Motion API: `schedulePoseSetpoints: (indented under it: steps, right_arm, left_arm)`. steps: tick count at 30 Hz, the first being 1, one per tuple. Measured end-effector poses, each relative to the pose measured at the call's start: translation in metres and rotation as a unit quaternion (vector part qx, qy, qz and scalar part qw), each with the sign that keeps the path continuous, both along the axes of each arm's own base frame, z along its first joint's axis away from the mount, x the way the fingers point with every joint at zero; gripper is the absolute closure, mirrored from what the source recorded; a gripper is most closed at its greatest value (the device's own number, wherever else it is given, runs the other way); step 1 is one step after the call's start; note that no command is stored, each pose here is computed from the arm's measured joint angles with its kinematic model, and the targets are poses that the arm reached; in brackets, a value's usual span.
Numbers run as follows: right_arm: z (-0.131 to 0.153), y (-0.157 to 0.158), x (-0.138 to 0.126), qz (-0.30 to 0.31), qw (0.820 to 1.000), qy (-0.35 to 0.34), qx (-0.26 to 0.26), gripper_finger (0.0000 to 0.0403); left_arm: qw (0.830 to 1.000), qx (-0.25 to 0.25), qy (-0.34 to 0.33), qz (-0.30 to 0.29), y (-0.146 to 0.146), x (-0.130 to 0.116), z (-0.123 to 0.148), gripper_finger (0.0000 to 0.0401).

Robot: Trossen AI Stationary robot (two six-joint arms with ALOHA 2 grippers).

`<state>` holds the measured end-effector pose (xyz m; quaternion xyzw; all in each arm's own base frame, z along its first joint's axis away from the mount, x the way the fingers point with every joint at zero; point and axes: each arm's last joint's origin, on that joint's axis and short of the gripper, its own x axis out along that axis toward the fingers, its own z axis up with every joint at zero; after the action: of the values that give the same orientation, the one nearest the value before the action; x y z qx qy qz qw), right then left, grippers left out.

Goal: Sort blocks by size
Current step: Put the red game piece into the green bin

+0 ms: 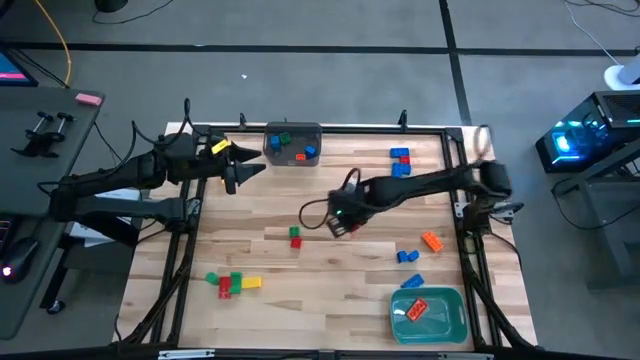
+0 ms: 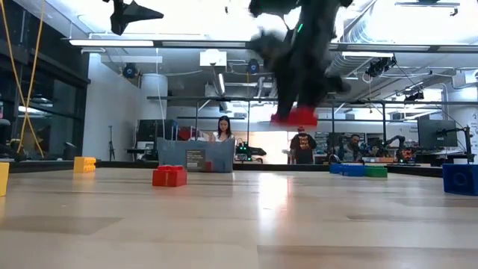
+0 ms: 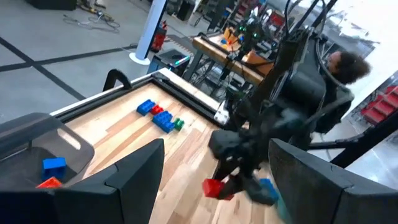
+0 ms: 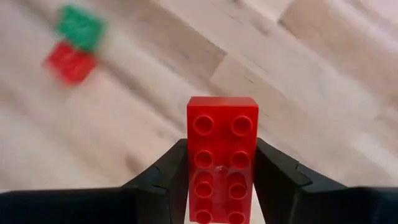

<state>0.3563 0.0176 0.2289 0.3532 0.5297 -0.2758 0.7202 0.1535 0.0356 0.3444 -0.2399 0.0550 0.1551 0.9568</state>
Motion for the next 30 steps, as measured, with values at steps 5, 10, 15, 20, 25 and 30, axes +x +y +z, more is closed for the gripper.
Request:
schedulePoseSetpoints:
  steps: [5, 10, 15, 20, 25, 30]
  right_arm:
    - [0.052, 0.028, -0.037, 0.150, 0.986, -0.038, 0.066, 0.0267]
    - [0.079, 0.083, -0.076, 0.234, 0.957, -0.028, 0.171, 0.0267]
    - [0.072, 0.144, -0.108, 0.266, 0.941, 0.024, 0.207, 0.0267]
    - [0.030, 0.185, -0.138, 0.260, 0.929, 0.074, 0.251, 0.0267]
    - [-0.003, 0.196, -0.156, 0.214, 0.938, 0.096, 0.254, 0.0267]
    - [-0.012, 0.201, -0.165, 0.216, 0.941, 0.100, 0.241, 0.0228]
  left_arm:
    - [1.000, -0.003, -0.020, 0.019, 0.004, 0.005, 0.002, 0.0128]
    - [0.999, -0.002, -0.028, 0.036, 0.012, 0.017, 0.001, 0.0128]
    - [0.998, -0.027, -0.041, 0.050, 0.023, 0.037, -0.004, 0.0128]
    - [0.997, -0.051, -0.050, 0.036, 0.030, 0.058, -0.013, 0.0128]
    - [0.994, -0.080, -0.077, 0.008, 0.033, 0.075, -0.017, 0.0128]
    - [0.990, -0.100, -0.093, -0.017, 0.034, 0.082, -0.018, 0.0128]
